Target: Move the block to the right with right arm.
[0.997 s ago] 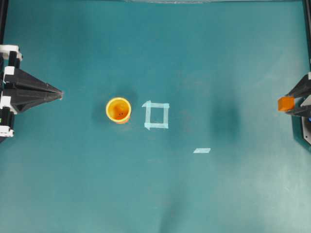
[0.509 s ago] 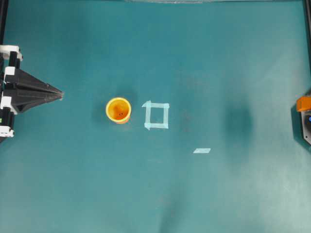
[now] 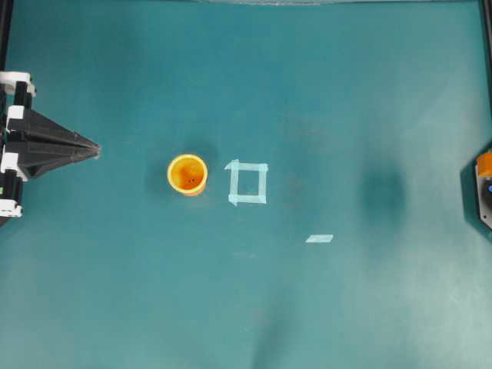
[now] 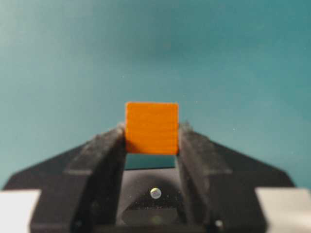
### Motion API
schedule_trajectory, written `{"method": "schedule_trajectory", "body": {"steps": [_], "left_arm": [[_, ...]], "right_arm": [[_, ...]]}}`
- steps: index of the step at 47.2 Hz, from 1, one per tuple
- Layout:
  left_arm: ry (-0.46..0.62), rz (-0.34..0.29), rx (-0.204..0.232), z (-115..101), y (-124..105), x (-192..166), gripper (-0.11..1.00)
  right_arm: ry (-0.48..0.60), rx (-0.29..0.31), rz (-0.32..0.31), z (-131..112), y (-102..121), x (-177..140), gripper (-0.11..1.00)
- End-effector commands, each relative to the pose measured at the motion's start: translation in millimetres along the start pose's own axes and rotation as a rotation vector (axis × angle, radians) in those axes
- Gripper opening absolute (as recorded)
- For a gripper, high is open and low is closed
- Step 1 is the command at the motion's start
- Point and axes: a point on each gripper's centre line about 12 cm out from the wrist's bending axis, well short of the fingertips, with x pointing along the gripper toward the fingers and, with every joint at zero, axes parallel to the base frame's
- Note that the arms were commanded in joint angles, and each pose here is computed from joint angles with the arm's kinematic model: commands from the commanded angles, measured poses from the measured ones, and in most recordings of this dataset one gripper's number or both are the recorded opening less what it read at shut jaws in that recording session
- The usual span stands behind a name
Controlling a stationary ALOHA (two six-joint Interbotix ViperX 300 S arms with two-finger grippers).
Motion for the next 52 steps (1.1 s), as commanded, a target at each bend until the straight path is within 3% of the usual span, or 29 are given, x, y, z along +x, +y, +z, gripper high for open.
{"method": "schedule_trajectory", "body": {"steps": [1,52], "left_arm": [[-0.021,-0.002,0.002,9.7,-0.4,2.3,0.0],[-0.021,-0.002,0.0,9.7,-0.4,2.3,0.0]], "right_arm": [[-0.009,-0.004,0.0,2.4,0.1,-4.2,0.41],[-0.016,-0.008,-0.011,-1.9,-1.3,-12.0,0.41]]}}
